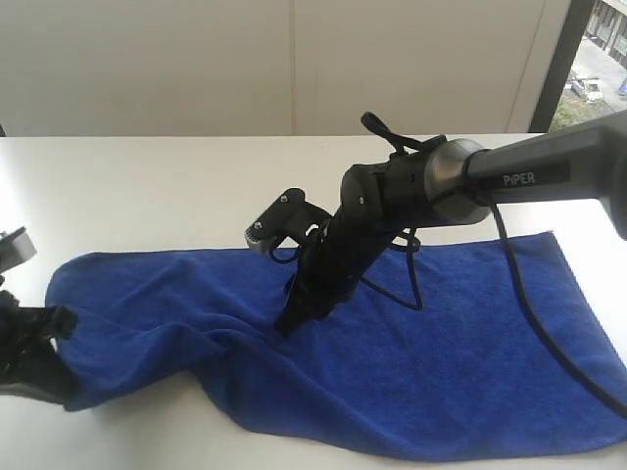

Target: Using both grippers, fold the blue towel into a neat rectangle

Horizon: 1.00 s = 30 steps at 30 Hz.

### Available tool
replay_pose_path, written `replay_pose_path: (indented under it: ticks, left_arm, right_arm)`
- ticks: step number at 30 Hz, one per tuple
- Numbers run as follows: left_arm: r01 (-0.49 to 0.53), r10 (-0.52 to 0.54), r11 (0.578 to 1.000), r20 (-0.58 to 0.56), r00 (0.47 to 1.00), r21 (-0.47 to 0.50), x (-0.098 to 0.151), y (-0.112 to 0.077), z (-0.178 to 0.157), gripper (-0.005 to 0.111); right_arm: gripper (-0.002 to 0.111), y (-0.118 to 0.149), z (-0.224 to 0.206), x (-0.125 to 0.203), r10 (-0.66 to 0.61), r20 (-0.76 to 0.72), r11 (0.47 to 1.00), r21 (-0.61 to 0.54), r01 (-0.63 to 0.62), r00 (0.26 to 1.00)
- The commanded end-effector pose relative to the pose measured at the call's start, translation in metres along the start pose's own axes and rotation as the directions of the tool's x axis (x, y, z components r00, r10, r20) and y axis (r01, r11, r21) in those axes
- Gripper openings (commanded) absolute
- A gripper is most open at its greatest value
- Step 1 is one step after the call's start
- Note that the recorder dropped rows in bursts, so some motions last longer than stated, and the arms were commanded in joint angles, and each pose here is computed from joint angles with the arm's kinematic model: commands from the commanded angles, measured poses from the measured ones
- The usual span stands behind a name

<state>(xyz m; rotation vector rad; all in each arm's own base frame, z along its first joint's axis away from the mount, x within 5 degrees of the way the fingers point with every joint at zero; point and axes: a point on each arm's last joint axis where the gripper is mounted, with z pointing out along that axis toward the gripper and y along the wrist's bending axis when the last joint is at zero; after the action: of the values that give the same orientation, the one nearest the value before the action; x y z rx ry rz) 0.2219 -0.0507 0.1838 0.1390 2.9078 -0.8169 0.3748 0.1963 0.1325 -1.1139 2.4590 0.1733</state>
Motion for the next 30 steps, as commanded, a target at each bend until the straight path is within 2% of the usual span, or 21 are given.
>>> replay_pose_path:
  ticks: [1,4,6,10,16,19,24,26,30]
  left_arm:
    - [0.021,-0.041,0.993,-0.17,0.985,-0.118,0.02,0.006,-0.01,0.0]
    - [0.022,-0.064,0.984,-0.235,0.97,-0.177,0.027,0.01,-0.013,0.0]
    - [0.008,-0.091,0.962,-0.293,0.952,-0.272,0.033,0.018,-0.018,0.0]
    - [-0.005,-0.134,0.924,-0.337,0.932,-0.381,0.038,0.027,-0.023,0.0]
    - [0.002,-0.126,0.919,-0.287,0.95,-0.394,0.034,0.029,-0.021,0.0]
    - [0.002,-0.125,0.917,-0.284,0.951,-0.399,0.038,0.031,-0.018,0.01]
    - [-0.016,-0.127,0.906,-0.307,0.943,-0.422,0.049,0.041,-0.007,0.044]
    - [-0.035,-0.117,0.899,-0.315,0.942,-0.436,0.05,0.043,-0.007,0.052]
    - [-0.042,-0.101,0.892,-0.29,0.952,-0.45,0.042,0.041,-0.012,0.056]
  right_arm:
    - [0.039,-0.005,0.001,0.003,0.004,0.001,1.0,0.009,-0.004,1.0]
    - [0.039,-0.004,0.001,0.003,0.006,-0.007,1.0,0.003,-0.006,1.0]
    - [0.039,-0.003,0.001,0.004,0.006,-0.018,1.0,-0.004,-0.006,1.0]
    - [0.039,-0.003,0.001,0.005,0.006,-0.021,1.0,-0.006,-0.006,1.0]
    - [0.039,-0.003,0.001,0.005,0.006,-0.029,1.0,-0.012,-0.006,1.0]
    - [0.039,-0.003,0.001,0.005,0.006,-0.029,1.0,-0.012,-0.006,1.0]
    - [0.039,-0.003,-0.003,0.003,0.005,-0.017,1.0,-0.006,-0.005,1.0]
    - [0.039,-0.004,-0.007,0.001,0.002,-0.006,1.0,-0.001,-0.002,1.0]
    - [0.039,-0.004,-0.018,-0.004,-0.007,0.024,1.0,0.014,0.006,1.0]
